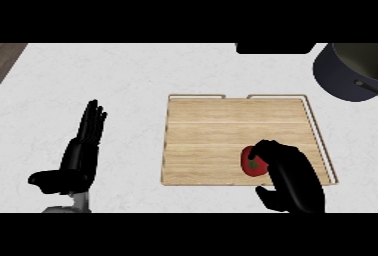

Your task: Pick the tomato from the tray and place it in the pot

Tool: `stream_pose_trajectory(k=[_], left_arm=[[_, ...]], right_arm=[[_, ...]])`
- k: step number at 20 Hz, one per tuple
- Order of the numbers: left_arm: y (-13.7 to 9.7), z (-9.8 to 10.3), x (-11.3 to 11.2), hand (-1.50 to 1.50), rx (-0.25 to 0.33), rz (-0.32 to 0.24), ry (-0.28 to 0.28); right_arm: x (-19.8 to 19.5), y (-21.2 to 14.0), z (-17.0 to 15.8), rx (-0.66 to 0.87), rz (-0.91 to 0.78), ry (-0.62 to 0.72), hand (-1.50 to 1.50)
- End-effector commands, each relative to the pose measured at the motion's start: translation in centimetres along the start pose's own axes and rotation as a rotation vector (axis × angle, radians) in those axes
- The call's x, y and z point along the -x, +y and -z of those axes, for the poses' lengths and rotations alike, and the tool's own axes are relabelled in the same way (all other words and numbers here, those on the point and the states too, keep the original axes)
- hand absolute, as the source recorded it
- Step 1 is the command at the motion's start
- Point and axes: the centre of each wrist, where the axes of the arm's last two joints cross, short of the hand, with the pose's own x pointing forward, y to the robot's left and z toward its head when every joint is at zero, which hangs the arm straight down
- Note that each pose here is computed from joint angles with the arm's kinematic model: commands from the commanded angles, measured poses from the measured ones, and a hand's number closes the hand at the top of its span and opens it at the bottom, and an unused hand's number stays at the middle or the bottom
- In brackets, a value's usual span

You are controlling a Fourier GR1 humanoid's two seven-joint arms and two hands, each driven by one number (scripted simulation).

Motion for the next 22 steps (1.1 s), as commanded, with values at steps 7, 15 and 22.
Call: stream_pose_trajectory(k=[7,15,22], left_arm=[[-1.7,0.2,0.4,0.00,0.065,-0.008,-0.023],[-1.4,0.7,0.7,0.00,0.027,0.005,-0.011],[0.6,0.4,0.9,0.00,-0.007,0.012,-0.003]], right_arm=[[-0.3,1.8,9.7,-0.273,0.060,0.389,1.50],[-3.1,-1.2,19.2,-0.012,0.010,0.395,1.50],[-7.2,-4.9,19.7,0.276,-0.038,0.390,1.50]])
